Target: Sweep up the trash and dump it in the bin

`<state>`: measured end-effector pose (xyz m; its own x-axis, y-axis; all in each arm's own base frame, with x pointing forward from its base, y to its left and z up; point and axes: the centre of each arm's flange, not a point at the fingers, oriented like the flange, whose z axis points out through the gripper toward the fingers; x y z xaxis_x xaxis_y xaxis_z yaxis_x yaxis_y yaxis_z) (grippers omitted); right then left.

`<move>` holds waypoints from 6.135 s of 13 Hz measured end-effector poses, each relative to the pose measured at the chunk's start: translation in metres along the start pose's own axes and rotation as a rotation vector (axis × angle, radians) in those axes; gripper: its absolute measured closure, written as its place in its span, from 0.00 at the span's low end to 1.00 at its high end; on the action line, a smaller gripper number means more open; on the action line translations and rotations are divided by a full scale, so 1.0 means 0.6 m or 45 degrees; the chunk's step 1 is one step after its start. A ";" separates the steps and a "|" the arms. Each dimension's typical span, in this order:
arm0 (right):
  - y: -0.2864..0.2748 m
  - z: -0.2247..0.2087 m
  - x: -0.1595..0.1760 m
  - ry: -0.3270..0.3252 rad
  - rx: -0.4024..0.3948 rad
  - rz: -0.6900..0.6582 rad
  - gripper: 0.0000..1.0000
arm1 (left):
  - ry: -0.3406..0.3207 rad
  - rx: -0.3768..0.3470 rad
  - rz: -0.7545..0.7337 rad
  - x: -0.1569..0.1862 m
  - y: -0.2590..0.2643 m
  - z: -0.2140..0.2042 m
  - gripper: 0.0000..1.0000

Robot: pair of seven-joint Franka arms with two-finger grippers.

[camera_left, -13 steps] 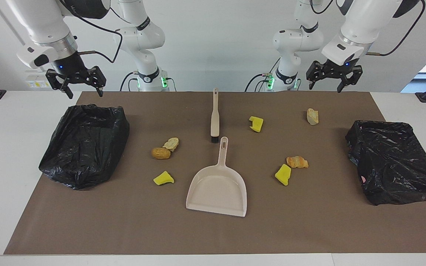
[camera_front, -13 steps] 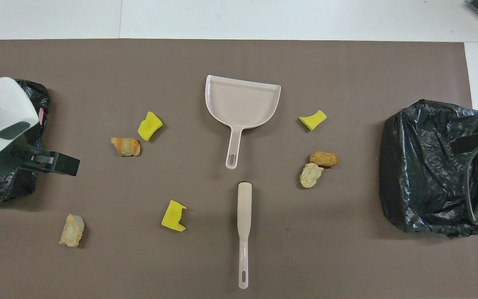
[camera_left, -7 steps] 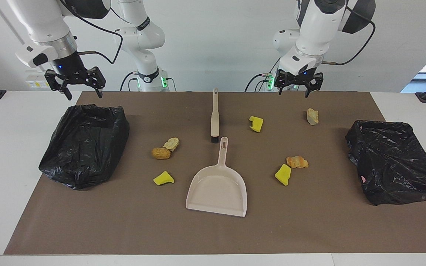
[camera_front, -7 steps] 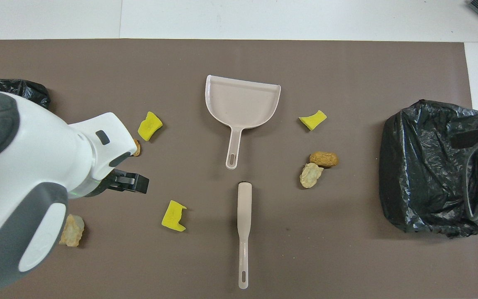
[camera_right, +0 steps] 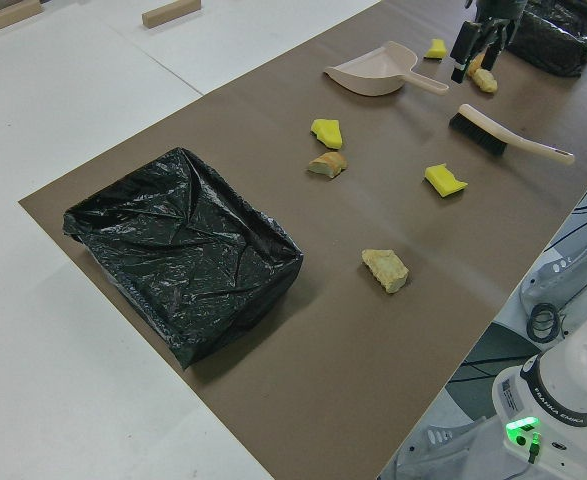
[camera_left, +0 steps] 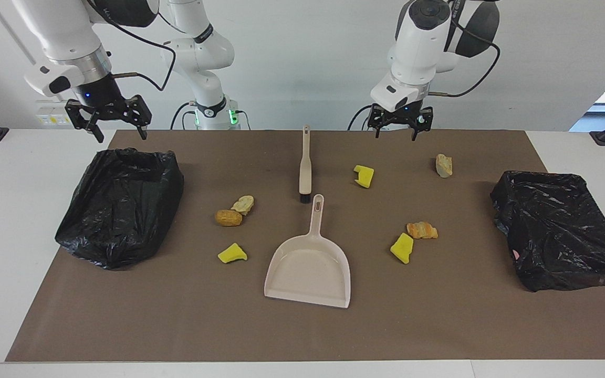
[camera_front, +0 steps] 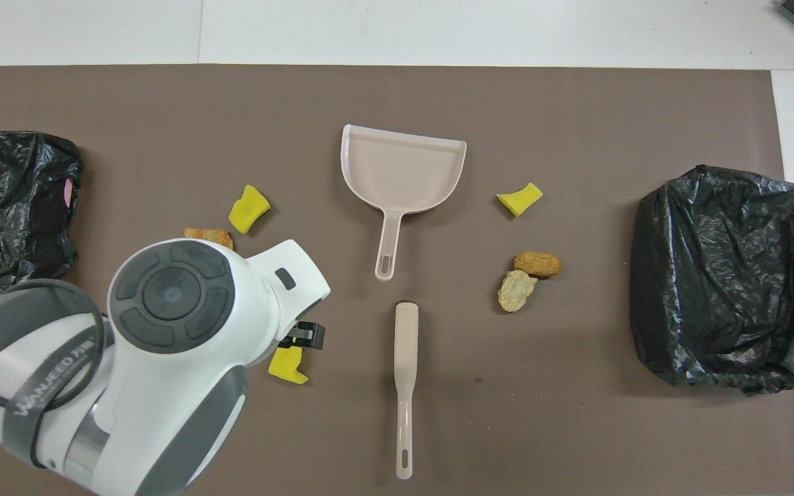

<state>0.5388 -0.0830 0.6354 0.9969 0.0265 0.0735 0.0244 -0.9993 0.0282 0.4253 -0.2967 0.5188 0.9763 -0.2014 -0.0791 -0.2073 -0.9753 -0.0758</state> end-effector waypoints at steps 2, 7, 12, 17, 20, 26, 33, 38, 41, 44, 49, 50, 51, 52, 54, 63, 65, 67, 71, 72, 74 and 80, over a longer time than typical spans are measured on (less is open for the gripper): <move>-0.005 0.002 0.001 -0.003 0.001 -0.007 0.00 | 0.017 -0.001 -0.019 -0.010 0.032 0.024 0.00; -0.043 0.009 -0.005 -0.077 0.014 0.024 0.00 | 0.043 -0.004 -0.020 -0.046 0.123 0.093 0.00; -0.058 0.006 -0.003 -0.073 0.013 0.011 0.00 | 0.044 -0.023 -0.047 -0.083 0.190 0.165 0.00; -0.066 0.007 -0.002 -0.075 0.014 0.003 0.00 | 0.029 -0.067 -0.098 -0.116 0.253 0.210 0.00; -0.103 0.014 0.004 -0.084 0.011 -0.007 0.00 | 0.040 -0.119 -0.112 -0.120 0.277 0.221 0.00; -0.203 0.089 0.068 -0.129 -0.006 0.104 0.00 | -0.014 -0.152 -0.099 -0.117 0.291 0.255 0.00; -0.330 0.151 0.125 -0.121 0.102 0.260 0.00 | -0.043 -0.121 -0.057 -0.167 0.324 0.273 0.10; -0.380 0.209 0.159 -0.123 0.188 0.280 0.00 | -0.064 -0.098 -0.057 -0.170 0.320 0.277 0.29; -0.425 0.211 0.160 -0.118 0.238 0.361 0.00 | -0.077 -0.084 -0.056 -0.172 0.318 0.279 0.41; -0.498 0.246 0.165 -0.095 0.251 0.404 0.00 | -0.083 -0.077 -0.052 -0.172 0.316 0.281 0.74; -0.552 0.271 0.172 -0.106 0.269 0.416 0.00 | -0.151 -0.005 -0.016 -0.163 0.295 0.271 0.74; -0.561 0.277 0.170 -0.115 0.268 0.417 0.00 | -0.161 0.004 0.015 -0.159 0.289 0.268 0.74; -0.575 0.286 0.166 -0.130 0.264 0.425 0.00 | -0.169 0.013 0.042 -0.154 0.280 0.265 0.74; -0.596 0.297 0.160 -0.147 0.256 0.434 0.00 | -0.187 0.032 0.059 -0.149 0.268 0.264 0.74; -0.635 0.314 0.147 -0.169 0.247 0.426 0.00 | -0.232 0.086 0.096 -0.142 0.237 0.258 0.74; -0.696 0.407 0.127 -0.216 0.280 0.458 0.00 | -0.431 0.240 0.006 -0.119 -0.006 0.153 0.74; -0.701 0.432 0.112 -0.242 0.262 0.454 0.00 | -0.450 0.254 -0.079 -0.128 -0.058 0.132 0.74; -0.714 0.451 0.095 -0.265 0.248 0.440 0.00 | -0.450 0.314 -0.192 -0.152 -0.100 0.136 0.74; -0.744 0.447 0.080 -0.236 0.265 0.408 0.00 | -0.461 0.449 -0.356 -0.203 -0.178 0.173 0.74; -0.751 0.446 0.078 -0.222 0.273 0.403 0.00 | -0.462 0.484 -0.383 -0.215 -0.197 0.182 0.74; -0.756 0.448 0.075 -0.222 0.273 0.396 0.00 | -0.467 0.528 -0.441 -0.240 -0.234 0.196 0.74; -0.756 0.462 0.063 -0.244 0.255 0.392 0.27 | -0.498 0.511 -0.619 -0.256 -0.326 0.231 0.74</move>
<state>0.5862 0.3637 0.3488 0.9554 -0.2608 -0.1389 -0.2817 -0.9457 -0.1619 0.3070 -0.0626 0.4079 0.8858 0.3648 -0.2869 0.1628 -0.8232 -0.5440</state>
